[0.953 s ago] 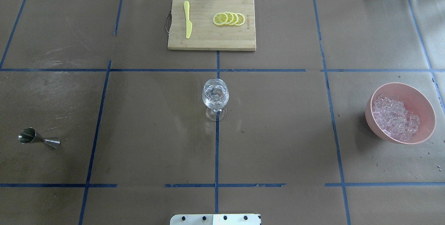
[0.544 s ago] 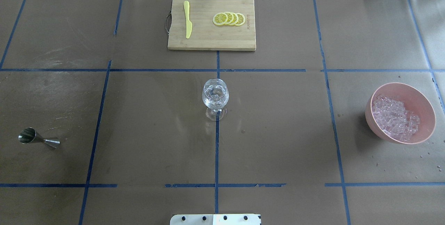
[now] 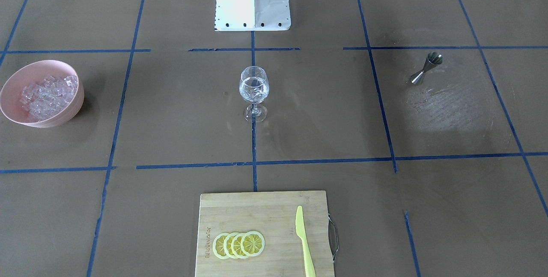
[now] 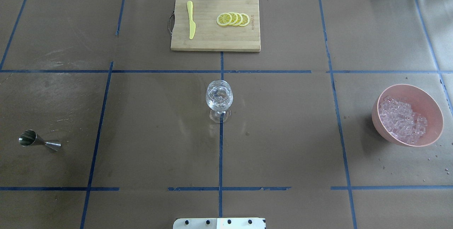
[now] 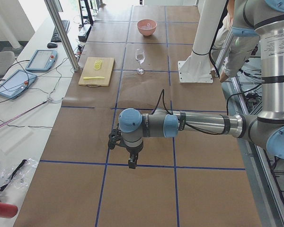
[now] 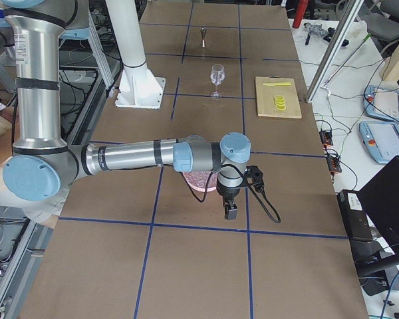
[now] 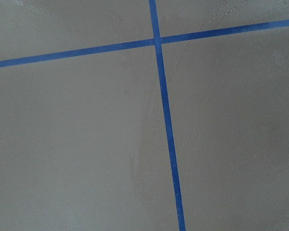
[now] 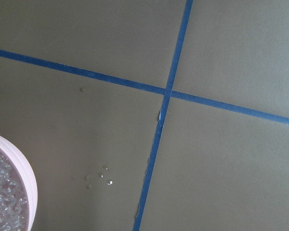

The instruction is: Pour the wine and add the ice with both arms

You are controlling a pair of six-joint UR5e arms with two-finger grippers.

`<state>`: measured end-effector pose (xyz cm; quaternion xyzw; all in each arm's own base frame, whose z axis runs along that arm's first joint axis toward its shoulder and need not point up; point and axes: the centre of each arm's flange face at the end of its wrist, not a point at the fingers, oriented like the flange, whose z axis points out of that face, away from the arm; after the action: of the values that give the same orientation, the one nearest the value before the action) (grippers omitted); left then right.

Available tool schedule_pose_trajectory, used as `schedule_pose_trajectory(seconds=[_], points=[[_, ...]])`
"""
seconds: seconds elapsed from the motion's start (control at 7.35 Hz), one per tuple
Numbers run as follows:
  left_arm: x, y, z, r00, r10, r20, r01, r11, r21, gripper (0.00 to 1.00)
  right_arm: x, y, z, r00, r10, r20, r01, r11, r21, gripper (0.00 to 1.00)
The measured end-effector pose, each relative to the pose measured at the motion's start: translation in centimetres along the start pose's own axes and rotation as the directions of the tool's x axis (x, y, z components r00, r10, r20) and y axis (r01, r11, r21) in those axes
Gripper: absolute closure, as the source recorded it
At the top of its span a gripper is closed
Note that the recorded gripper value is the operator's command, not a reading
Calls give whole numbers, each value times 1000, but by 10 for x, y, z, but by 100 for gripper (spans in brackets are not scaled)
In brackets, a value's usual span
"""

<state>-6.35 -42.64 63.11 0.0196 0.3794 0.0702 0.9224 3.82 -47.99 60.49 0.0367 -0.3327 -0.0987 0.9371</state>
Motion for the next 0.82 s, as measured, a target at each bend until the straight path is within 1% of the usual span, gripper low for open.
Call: schedule_pose_trajectory(seconds=[0.82], points=[[-1,-1,1,1000,9,-1,-9,1000,11,0,-2,2,1,1000,10,23,-10,1000,0,0]])
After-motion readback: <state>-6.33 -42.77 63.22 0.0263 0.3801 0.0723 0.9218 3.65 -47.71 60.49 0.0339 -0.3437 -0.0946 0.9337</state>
